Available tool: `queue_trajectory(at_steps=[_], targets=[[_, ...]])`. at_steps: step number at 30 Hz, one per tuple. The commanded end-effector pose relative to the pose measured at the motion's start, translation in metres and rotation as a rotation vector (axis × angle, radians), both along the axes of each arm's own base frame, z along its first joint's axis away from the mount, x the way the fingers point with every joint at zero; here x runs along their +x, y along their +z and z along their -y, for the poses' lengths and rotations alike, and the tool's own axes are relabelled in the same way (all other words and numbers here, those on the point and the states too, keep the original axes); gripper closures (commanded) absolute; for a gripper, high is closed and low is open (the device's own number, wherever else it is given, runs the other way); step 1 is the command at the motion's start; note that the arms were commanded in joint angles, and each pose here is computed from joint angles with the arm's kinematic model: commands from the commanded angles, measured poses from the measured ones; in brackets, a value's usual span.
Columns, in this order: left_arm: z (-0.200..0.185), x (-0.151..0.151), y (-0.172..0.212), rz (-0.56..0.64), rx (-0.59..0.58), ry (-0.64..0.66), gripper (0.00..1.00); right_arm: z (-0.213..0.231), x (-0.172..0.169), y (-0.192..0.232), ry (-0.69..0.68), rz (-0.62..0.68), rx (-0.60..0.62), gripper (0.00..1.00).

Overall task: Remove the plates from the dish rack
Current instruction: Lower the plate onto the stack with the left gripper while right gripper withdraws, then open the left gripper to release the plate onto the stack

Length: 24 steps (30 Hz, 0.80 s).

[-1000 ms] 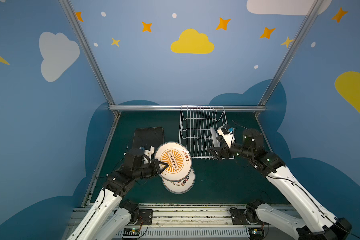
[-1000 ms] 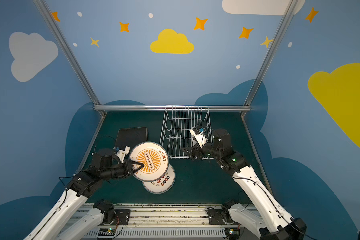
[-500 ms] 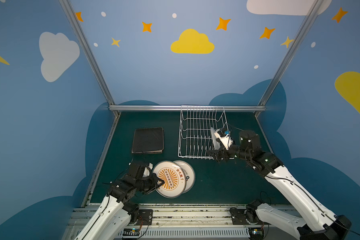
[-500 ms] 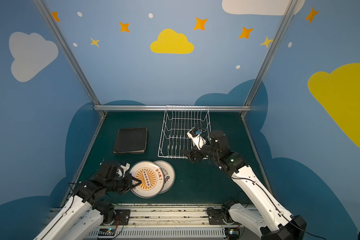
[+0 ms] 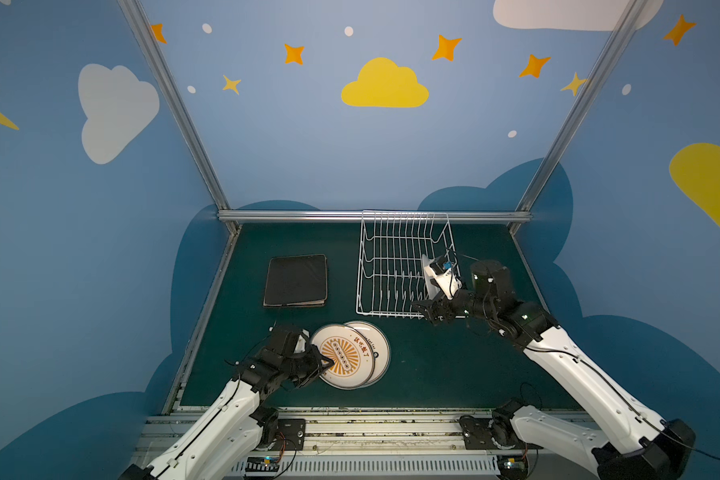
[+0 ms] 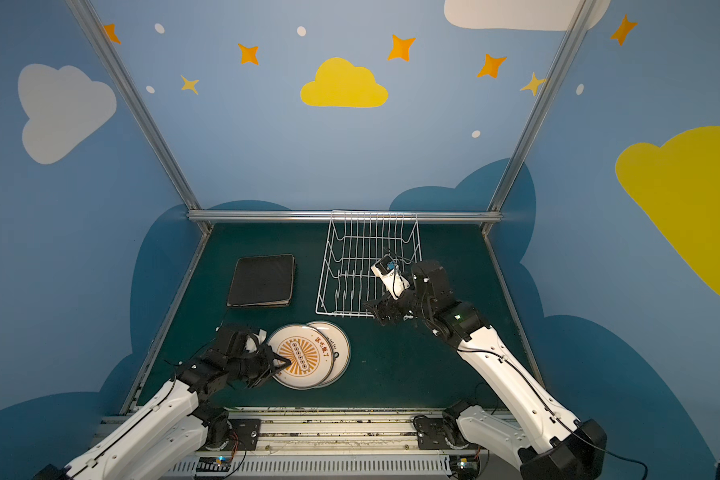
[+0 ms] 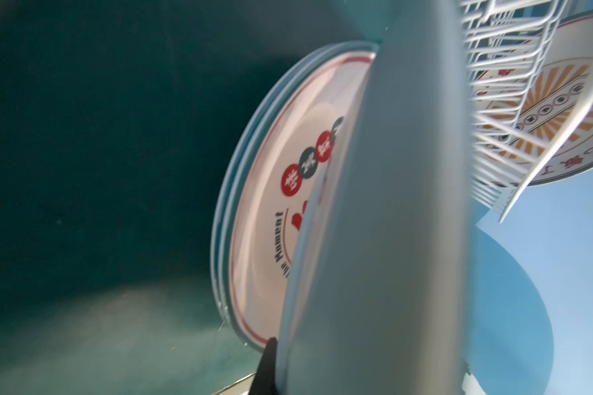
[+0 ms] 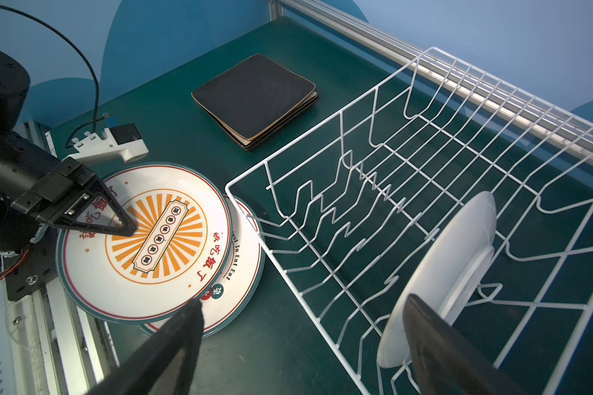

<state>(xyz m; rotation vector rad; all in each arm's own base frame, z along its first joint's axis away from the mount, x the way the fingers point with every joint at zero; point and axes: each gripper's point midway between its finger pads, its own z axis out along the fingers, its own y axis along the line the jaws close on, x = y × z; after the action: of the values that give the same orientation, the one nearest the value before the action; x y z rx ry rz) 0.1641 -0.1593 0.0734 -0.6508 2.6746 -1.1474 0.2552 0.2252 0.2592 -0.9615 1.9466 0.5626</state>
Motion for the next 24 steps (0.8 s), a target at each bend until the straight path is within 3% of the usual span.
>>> queue_trajectory(at_steps=[1,5,10,16,24], targets=[[0.007,0.015,0.012,0.055,-0.043,0.01,0.9,-0.002,0.002,0.0,-0.003,0.001,0.0,0.1],[0.009,0.018,0.011,0.043,-0.031,-0.003,0.74,-0.003,0.003,0.0,-0.005,0.0,-0.004,0.1],[0.01,0.02,0.013,0.029,-0.004,-0.029,0.43,-0.002,0.003,0.0,-0.006,0.007,-0.011,0.1],[0.008,0.024,0.021,0.029,0.045,-0.05,0.21,-0.002,0.004,0.0,-0.006,0.008,-0.018,0.1],[0.006,0.028,0.021,0.016,0.102,-0.09,0.12,-0.004,0.004,0.004,0.003,0.021,-0.006,0.1]])
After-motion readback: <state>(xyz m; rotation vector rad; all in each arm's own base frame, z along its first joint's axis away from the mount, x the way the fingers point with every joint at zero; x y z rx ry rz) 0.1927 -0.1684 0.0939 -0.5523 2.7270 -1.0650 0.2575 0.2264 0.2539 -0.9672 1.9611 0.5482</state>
